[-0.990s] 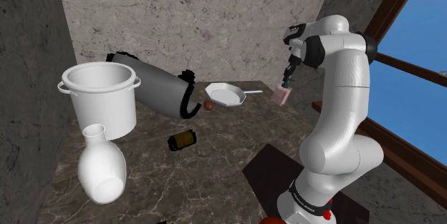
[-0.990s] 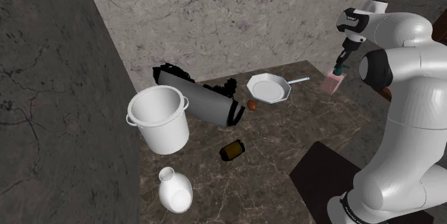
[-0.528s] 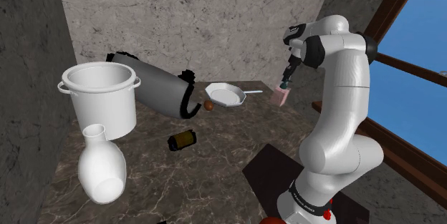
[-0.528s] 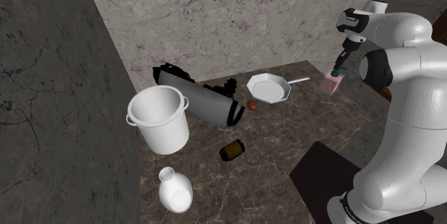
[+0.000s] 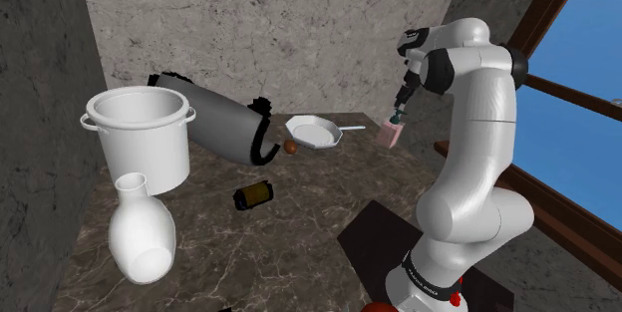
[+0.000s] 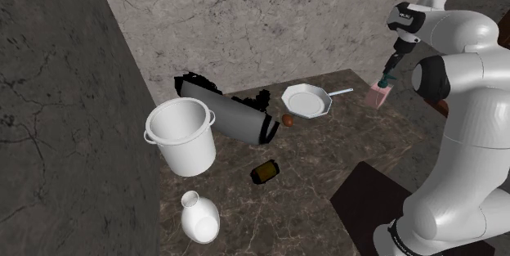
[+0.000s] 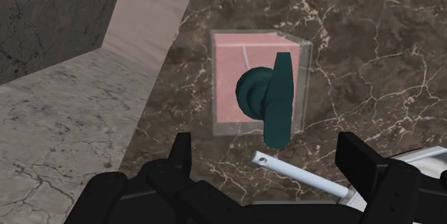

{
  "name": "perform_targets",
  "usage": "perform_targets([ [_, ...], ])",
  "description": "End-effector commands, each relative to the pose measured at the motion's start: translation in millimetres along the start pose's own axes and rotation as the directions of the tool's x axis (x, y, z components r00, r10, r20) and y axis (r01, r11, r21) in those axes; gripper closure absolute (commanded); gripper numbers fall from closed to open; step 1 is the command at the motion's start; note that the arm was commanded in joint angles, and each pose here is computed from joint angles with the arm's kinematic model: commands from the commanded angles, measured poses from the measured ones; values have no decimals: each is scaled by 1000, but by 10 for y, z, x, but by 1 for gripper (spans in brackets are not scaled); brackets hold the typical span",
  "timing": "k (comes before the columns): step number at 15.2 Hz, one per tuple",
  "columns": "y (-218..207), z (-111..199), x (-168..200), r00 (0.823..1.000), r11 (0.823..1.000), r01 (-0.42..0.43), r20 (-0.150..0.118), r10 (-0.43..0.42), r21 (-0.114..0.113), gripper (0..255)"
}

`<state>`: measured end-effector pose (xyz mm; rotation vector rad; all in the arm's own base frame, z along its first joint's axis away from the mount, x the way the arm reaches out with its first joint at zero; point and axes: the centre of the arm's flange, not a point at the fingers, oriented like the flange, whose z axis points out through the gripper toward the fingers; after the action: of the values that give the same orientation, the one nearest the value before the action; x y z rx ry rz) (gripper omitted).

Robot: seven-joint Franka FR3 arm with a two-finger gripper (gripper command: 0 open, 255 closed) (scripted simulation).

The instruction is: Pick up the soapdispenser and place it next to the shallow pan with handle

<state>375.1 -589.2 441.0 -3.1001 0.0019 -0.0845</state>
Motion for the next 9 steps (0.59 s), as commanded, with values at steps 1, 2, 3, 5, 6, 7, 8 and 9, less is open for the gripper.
perform_targets([
  [1, 11, -232, -2, 1000, 1000, 0, 1, 0, 1, 0],
  [2, 11, -232, -2, 1000, 1000, 0, 1, 0, 1, 0],
  [3, 11, -232, -3, 1000, 1000, 0, 1, 0, 1, 0],
  [5, 11, -232, -2, 1000, 1000, 0, 1, 0, 1, 0],
  [6, 11, -232, -2, 1000, 1000, 0, 1, 0, 1, 0],
  [7, 11, -232, -2, 1000, 1000, 0, 1, 0, 1, 0],
  [8, 11, -232, -2, 1000, 1000, 0, 1, 0, 1, 0],
  [9, 11, -232, -2, 1000, 1000, 0, 1, 0, 1, 0],
])
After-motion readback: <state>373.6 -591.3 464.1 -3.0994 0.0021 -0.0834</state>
